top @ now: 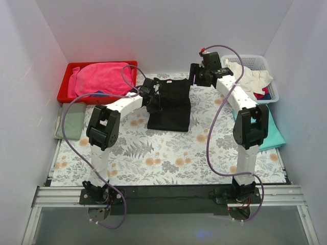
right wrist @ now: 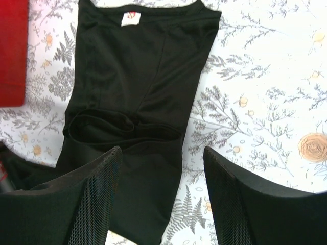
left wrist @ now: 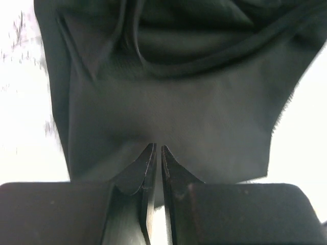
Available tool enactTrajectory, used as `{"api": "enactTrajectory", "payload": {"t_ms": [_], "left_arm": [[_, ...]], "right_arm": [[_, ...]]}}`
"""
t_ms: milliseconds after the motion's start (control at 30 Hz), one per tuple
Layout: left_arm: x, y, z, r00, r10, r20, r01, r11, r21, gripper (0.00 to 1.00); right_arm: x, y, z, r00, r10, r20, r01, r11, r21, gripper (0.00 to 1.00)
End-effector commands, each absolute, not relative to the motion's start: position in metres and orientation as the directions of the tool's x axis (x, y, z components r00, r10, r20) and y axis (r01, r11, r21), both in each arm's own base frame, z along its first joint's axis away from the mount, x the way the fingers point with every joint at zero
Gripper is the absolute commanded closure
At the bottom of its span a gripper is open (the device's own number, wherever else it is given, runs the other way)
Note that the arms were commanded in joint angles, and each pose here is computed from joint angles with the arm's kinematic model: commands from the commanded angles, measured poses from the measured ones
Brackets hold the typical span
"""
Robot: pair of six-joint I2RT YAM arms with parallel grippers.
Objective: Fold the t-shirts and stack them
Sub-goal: Grab one side of the 2/3 rectangular tshirt with both arms
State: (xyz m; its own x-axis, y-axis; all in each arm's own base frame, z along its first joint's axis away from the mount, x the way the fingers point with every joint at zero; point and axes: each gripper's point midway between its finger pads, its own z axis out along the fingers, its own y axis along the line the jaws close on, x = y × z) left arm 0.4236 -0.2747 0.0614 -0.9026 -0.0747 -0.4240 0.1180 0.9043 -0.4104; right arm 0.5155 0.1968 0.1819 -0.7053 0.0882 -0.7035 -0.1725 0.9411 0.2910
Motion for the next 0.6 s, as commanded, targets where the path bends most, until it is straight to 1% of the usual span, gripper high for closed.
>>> {"api": "enactTrajectory", "payload": {"t_ms": [0,300,567], "left_arm": [[0.446,-0.279,0.061,-0.883,-0.079,-0.463,0.124,0.912,-0.391,0.93],[0.465,-0.272,0.033,-0.876,-0.093,-0.474,0.075,0.943,-0.324,0.94],[0.493,-0.269,0.044,-0.816,-0.171,-0.553,0.009,0.951,-0.309,0.94]], "right_arm": [[0.5,0.197,0.197,-0.698,0.07,-0.712,-0.197,0.938,0.285,0.29],[0.48,0.187,0.18,-0.726,0.039,-0.686,-0.191,0.947,0.257,0.3],[0.464,0.182,0.158,-0.761,0.014,-0.648,-0.19,0.951,0.243,0.31]]}}
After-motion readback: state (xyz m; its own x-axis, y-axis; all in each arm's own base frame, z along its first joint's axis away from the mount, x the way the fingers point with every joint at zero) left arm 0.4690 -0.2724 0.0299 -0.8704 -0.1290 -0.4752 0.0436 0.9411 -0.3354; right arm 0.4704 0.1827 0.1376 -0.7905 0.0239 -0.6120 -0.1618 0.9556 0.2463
